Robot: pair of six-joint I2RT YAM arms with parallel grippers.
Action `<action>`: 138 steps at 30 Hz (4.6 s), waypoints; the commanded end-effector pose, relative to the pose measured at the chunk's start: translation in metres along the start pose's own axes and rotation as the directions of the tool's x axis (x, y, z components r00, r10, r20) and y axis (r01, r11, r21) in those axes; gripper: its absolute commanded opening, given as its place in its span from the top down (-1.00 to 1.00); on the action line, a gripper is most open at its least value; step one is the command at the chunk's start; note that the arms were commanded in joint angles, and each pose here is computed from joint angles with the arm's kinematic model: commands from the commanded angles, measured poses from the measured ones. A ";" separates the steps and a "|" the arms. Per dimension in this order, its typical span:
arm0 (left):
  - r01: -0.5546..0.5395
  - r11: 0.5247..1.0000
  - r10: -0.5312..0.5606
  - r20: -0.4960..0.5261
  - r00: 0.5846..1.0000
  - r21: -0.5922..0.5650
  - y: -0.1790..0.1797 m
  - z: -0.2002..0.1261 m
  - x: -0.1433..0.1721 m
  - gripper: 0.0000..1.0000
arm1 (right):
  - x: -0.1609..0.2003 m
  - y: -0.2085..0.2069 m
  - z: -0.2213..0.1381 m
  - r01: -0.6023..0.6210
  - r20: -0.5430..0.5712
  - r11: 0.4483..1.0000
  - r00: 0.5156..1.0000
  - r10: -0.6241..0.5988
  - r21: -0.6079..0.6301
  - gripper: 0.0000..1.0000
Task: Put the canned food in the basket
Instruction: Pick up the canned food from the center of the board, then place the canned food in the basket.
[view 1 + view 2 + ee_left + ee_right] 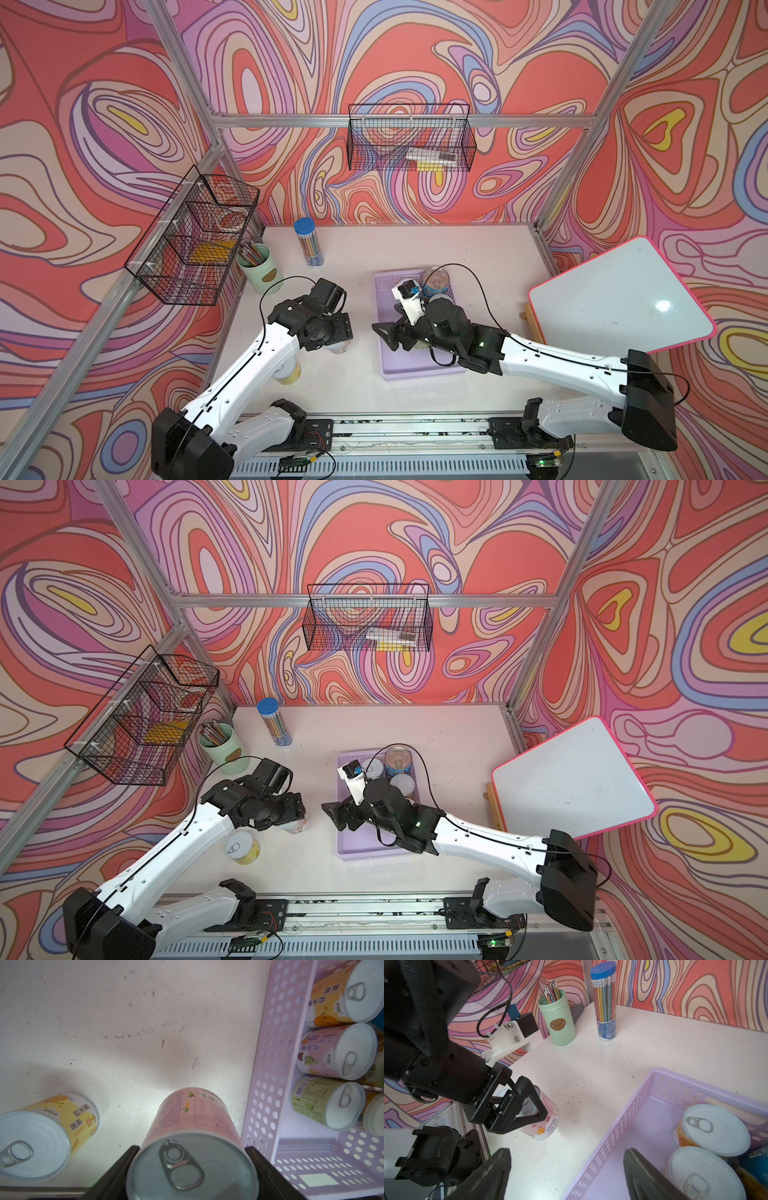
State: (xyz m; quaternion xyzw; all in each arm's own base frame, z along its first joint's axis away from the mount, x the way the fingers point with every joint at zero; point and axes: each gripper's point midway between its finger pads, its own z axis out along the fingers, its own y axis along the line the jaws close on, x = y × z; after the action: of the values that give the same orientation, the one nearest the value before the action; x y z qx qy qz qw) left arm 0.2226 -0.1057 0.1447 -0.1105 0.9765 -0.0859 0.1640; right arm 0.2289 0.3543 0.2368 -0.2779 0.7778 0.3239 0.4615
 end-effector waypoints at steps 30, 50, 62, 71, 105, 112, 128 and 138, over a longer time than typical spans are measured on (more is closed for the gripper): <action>-0.691 0.705 0.691 0.065 0.720 0.161 -0.165 0.004 -0.037 -0.34 | 0.021 -0.089 -0.079 -0.046 -0.078 0.986 0.995 0.059 0.162 -0.76; -0.836 0.524 0.850 -0.036 0.525 0.163 -0.172 0.048 -0.052 -0.32 | 0.024 -0.097 -0.093 -0.078 -0.092 0.986 0.992 0.092 0.144 -0.78; -0.812 0.560 0.825 -0.027 0.564 0.164 -0.169 0.073 -0.072 -0.31 | 0.022 -0.100 -0.099 -0.087 -0.075 0.982 0.992 0.101 0.169 -0.78; -0.805 0.574 0.816 -0.027 0.577 0.152 -0.171 0.087 -0.081 -0.31 | 0.022 -0.098 -0.093 -0.101 -0.069 0.983 0.991 0.113 0.150 -0.78; -0.808 0.580 0.811 -0.015 0.585 -0.104 -0.161 0.126 -0.133 -0.30 | 0.004 -0.102 -0.073 -0.134 0.000 0.981 0.991 0.135 0.139 -0.78; -0.800 0.586 0.805 -0.020 0.593 -0.128 -0.160 0.135 -0.136 -0.32 | 0.002 -0.101 -0.074 -0.139 0.005 0.981 0.990 0.140 0.134 -0.78; -0.780 0.606 0.784 -0.052 0.619 -0.156 -0.154 0.154 -0.135 -0.71 | 0.004 -0.099 -0.074 -0.143 -0.006 0.982 0.989 0.145 0.125 -0.77; -0.772 0.618 0.775 -0.051 0.630 -0.149 -0.155 0.148 -0.135 -0.80 | 0.005 -0.101 -0.077 -0.146 -0.004 0.980 0.989 0.148 0.136 -0.77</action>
State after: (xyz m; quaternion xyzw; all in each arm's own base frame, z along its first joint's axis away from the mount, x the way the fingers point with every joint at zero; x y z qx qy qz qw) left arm 0.4128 -0.2466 0.0759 0.3345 0.9253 0.0594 0.1687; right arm 0.2583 0.2340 0.2290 -0.1958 0.8222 0.3005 0.4419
